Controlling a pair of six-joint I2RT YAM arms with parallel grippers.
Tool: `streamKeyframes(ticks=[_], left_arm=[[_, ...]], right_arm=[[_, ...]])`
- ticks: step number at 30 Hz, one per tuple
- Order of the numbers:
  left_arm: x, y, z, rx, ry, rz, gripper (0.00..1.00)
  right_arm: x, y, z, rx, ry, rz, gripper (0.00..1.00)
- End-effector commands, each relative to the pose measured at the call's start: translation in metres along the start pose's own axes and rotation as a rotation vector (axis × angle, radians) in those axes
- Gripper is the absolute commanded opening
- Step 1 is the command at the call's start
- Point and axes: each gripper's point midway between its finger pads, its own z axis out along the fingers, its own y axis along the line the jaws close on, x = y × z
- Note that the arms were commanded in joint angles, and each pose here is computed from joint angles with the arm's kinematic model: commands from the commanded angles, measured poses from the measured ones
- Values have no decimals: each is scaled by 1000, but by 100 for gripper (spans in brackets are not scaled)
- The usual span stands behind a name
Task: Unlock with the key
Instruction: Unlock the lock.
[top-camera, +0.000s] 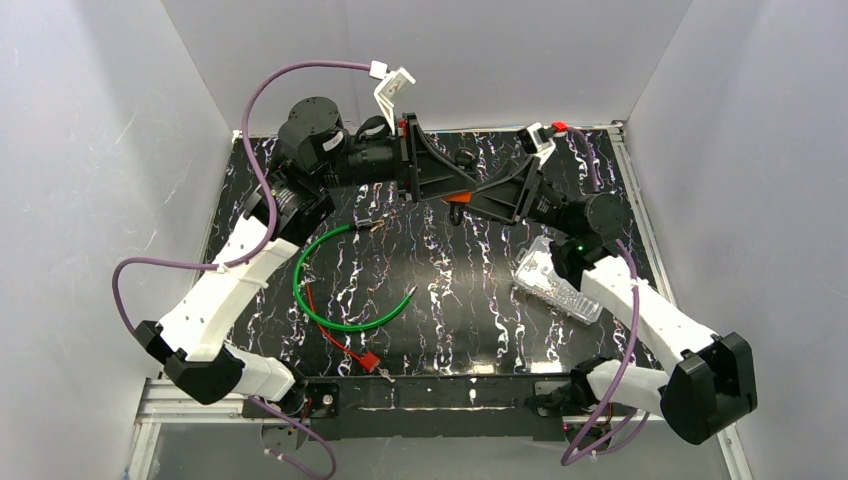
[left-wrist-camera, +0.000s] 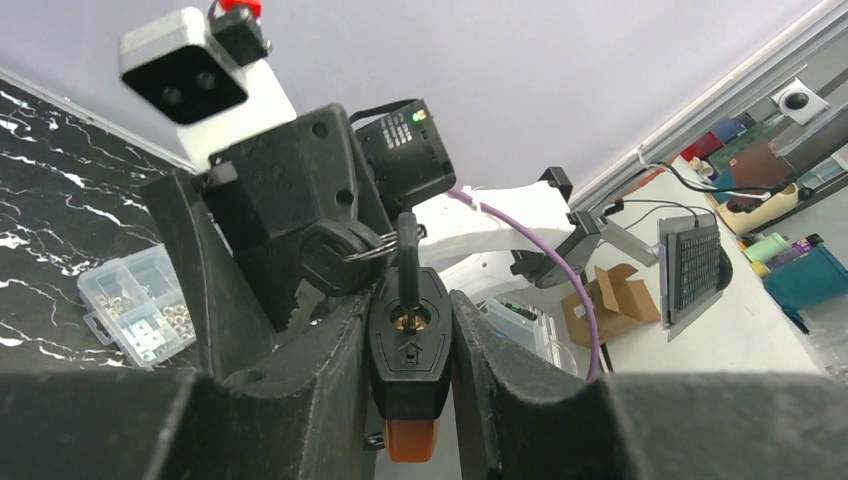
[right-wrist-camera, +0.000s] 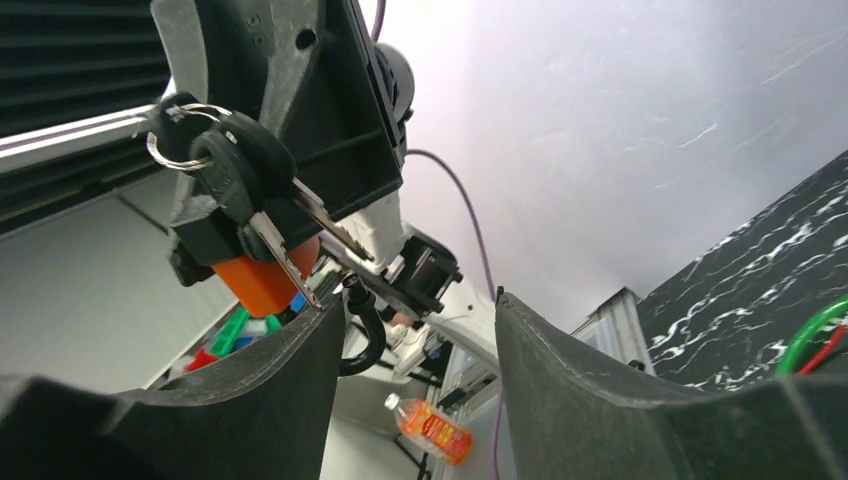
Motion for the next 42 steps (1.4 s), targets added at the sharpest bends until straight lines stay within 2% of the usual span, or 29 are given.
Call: streamKeyframes(ticks=[1,8,14,17,23,30,35,42], left_arm=[[-16,-22,-5,62,-47,56,0],[-15,-17,-5,43,-45,63,0],[-11,-14,-6,28,-40,75,0],[-12,-16,-8,27,-43,82,0],[-15,-16,-10,16,-57,96,0],[-18,-2,-11,-46,-73,96,0],[-20,4,-7,-63,-79,85,0],[-22,10,-10,-104,-94,88,0]], right_arm=[[11,28,12,-127,51,-52,62],[23,23,20,-138,74,-25,50],[21,29,18,-161,53,-26,47],[21,26,13,-130,34,-34,47],[26,6,-7,23,-5,-54,55],[44,5,-28,276,-32,-278,61],[53,12,-19,356,0,-410,60],[37,7,0,529,-64,-645,68]])
